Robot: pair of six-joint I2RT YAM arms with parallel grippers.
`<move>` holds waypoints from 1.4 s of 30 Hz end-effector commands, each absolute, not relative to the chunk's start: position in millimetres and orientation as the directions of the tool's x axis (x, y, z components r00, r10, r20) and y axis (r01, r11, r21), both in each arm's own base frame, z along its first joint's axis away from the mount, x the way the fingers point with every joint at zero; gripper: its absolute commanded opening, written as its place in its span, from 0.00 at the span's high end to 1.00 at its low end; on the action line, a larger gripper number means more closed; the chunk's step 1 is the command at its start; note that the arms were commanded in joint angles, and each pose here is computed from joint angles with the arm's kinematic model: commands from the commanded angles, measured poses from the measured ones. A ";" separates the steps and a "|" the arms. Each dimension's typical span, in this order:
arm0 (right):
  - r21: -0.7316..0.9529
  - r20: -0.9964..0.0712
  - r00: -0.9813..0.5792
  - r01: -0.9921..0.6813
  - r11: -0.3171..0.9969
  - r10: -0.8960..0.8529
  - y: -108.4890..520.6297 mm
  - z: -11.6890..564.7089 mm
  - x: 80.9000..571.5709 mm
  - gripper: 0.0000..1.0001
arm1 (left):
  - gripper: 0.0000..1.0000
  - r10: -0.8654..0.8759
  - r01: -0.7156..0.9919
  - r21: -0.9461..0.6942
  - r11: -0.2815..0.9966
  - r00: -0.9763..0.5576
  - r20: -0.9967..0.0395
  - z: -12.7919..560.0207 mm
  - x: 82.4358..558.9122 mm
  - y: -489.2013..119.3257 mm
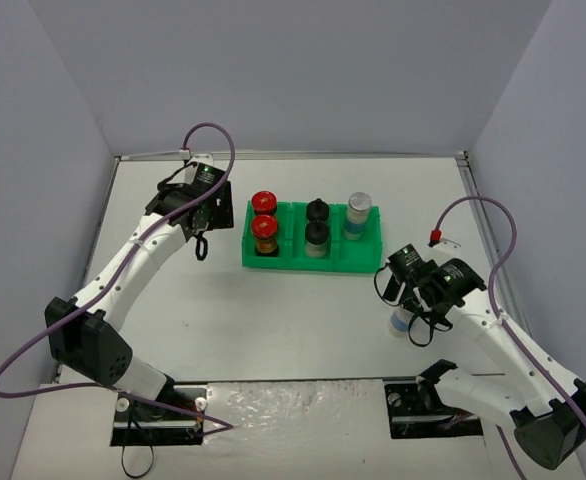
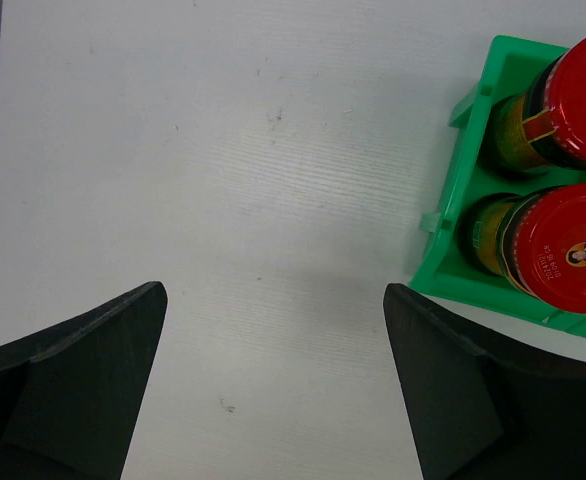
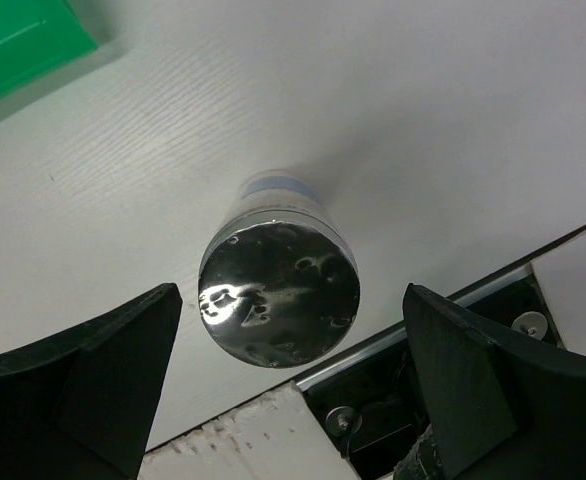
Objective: Organize the condiment bottles
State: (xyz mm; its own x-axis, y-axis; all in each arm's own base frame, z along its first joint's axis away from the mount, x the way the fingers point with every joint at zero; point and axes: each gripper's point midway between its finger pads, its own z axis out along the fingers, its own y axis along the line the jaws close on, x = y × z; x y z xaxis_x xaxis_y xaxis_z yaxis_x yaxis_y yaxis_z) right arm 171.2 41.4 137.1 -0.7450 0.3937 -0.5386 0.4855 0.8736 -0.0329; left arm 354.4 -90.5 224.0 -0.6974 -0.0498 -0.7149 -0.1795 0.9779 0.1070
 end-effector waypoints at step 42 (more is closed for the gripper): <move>-0.032 -0.561 -0.702 0.548 0.836 0.439 50.8 120.7 171.6 0.98 | 0.12 -0.072 -0.206 0.081 0.975 -0.641 -0.764 244.4 353.0 -79.8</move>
